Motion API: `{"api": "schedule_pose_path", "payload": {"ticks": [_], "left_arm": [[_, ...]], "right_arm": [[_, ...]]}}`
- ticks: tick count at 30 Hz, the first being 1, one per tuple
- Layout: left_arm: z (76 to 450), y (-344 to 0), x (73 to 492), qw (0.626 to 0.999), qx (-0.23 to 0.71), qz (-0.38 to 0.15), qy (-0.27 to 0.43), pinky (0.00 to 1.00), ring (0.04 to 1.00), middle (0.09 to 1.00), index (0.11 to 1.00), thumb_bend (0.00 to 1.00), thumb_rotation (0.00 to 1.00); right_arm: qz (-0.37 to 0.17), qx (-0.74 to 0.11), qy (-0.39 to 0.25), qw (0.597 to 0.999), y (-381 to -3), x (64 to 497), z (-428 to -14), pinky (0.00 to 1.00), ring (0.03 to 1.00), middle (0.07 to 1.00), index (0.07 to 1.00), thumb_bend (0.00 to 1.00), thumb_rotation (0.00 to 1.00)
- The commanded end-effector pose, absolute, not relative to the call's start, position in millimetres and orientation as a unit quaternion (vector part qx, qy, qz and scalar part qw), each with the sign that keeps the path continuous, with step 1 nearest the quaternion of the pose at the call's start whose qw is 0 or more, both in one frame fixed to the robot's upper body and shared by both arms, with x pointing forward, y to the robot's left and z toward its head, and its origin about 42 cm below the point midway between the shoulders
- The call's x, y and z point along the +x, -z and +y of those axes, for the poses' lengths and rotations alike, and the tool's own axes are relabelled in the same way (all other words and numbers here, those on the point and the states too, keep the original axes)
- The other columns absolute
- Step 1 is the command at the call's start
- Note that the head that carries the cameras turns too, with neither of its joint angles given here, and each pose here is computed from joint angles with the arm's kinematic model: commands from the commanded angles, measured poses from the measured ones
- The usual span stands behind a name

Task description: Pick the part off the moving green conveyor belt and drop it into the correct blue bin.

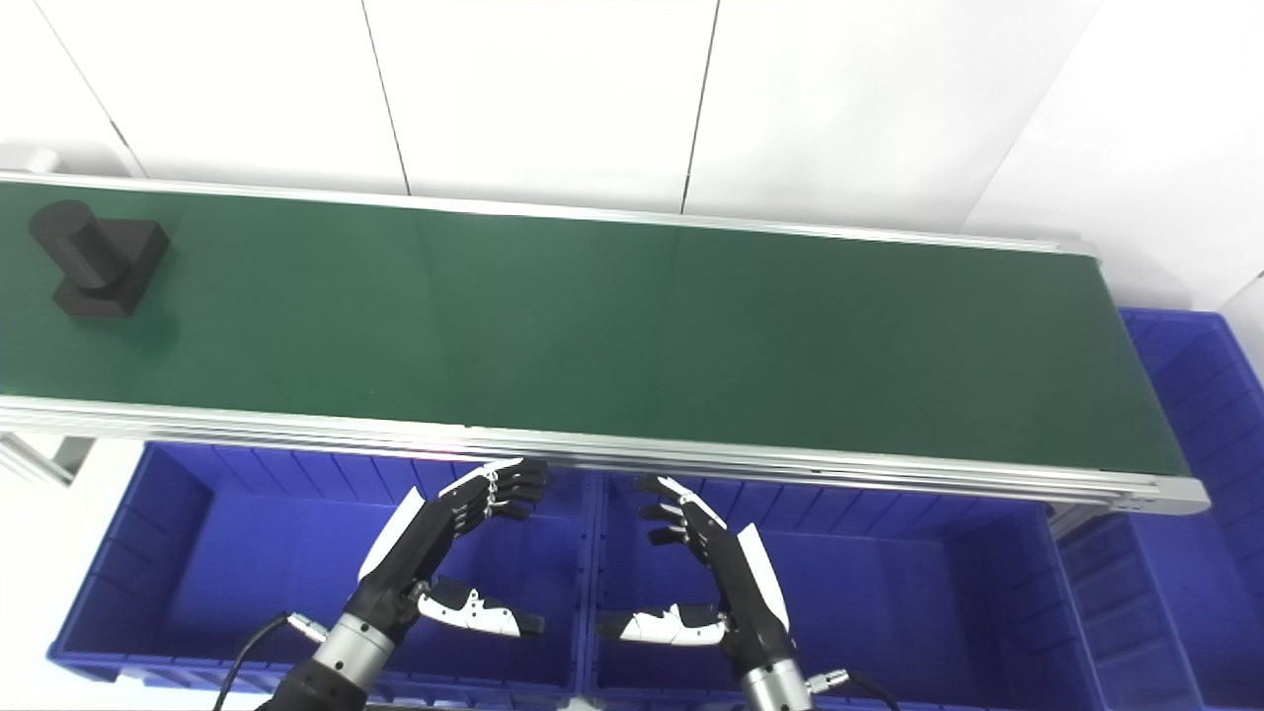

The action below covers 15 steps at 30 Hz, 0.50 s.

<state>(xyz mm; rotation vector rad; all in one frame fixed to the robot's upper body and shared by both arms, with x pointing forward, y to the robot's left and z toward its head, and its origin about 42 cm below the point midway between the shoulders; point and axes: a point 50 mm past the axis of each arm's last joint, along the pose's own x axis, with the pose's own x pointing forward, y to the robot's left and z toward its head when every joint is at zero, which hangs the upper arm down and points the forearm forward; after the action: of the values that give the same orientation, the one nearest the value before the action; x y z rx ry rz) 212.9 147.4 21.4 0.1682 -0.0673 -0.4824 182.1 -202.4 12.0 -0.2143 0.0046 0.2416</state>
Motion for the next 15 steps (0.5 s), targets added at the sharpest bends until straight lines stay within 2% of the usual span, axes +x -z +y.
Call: {"api": "schedule_pose_path", "payload": {"ticks": [1, 15], "left_arm": [[145.5, -32.0, 220.8, 0.966, 0.077, -0.069, 0.237, 0.72, 0.768, 0.796, 0.805, 0.96, 0.01], [145.5, -32.2, 220.6, 0.966, 0.081, -0.070, 0.237, 0.71, 0.768, 0.796, 0.806, 0.96, 0.00]], "right_arm": [[-0.038, -0.098, -0.118, 0.987, -21.7, 187.8, -201.1, 0.69, 0.781, 0.890, 0.817, 0.98, 0.32], [-0.037, -0.100, -0.117, 0.987, -21.2, 188.0, -201.1, 0.69, 0.785, 0.890, 0.815, 0.98, 0.32]]}}
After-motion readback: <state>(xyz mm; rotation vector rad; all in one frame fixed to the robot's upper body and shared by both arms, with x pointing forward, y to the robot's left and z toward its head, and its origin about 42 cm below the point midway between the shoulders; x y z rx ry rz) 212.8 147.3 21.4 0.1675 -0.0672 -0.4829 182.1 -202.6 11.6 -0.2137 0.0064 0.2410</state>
